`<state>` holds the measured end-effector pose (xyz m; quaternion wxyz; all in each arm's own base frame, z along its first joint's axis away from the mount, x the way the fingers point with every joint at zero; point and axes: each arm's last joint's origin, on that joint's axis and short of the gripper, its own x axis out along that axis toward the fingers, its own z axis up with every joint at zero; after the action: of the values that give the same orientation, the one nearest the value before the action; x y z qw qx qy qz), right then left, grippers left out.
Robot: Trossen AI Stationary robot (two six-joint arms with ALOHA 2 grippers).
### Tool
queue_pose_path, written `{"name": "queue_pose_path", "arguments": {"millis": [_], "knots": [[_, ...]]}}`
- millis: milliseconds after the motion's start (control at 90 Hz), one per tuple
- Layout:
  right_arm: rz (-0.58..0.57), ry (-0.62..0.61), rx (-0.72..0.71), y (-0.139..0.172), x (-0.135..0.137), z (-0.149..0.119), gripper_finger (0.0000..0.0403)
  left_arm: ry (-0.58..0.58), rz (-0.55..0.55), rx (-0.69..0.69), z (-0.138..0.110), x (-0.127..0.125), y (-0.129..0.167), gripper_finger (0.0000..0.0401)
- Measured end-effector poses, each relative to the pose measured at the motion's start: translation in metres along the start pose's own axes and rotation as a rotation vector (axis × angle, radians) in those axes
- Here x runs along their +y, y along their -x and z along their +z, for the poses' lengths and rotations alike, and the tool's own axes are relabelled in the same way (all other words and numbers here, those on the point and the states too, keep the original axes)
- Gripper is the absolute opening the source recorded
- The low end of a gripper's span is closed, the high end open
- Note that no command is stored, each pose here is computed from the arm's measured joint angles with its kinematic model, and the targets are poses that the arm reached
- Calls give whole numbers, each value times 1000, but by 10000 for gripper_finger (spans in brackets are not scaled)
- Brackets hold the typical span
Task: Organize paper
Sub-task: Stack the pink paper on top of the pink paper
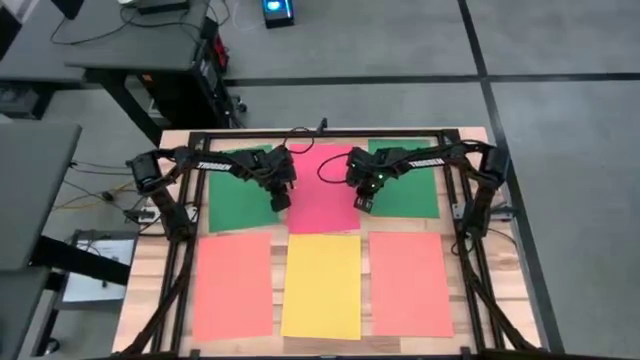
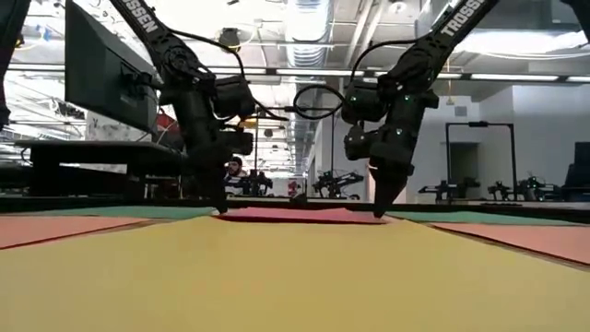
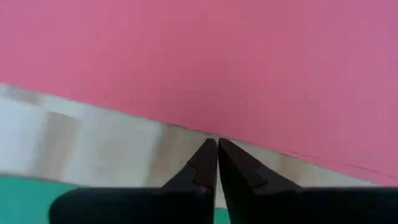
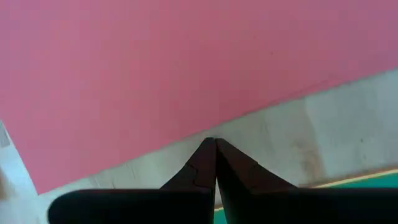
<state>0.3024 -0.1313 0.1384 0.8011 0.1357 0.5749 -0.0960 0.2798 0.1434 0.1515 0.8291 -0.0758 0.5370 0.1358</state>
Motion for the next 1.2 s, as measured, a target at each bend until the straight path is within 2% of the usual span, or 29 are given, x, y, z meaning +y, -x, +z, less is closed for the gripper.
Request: {"name": "queue_pose_path", "arguments": {"millis": [167, 244, 344, 478, 600, 689, 933, 1200], "knots": [[-7, -8, -18, 11, 3, 0, 0, -4, 35, 9, 16, 2, 13, 0], [-4, -1, -41, 22, 9, 1, 0, -22, 36, 8, 21, -5, 21, 0], [6, 24, -94, 39, 21, 3, 0, -75, 4, -5, 24, -29, 29, 0], [39, 73, -143, 50, 50, 4, 0, -164, -61, -13, 25, -75, 31, 0], [82, 134, -166, 46, 81, 4, 0, -266, -120, -42, 23, -121, 27, 0], [116, 166, -179, 39, 104, 3, 0, -278, -121, -45, 18, -140, 29, 0], [170, 220, -164, 15, 157, -8, 0, -238, -147, -42, 1, -172, 28, 0], [152, 195, -103, -7, 172, -17, 0, -230, -187, -37, -19, -195, 24, 0]]}}
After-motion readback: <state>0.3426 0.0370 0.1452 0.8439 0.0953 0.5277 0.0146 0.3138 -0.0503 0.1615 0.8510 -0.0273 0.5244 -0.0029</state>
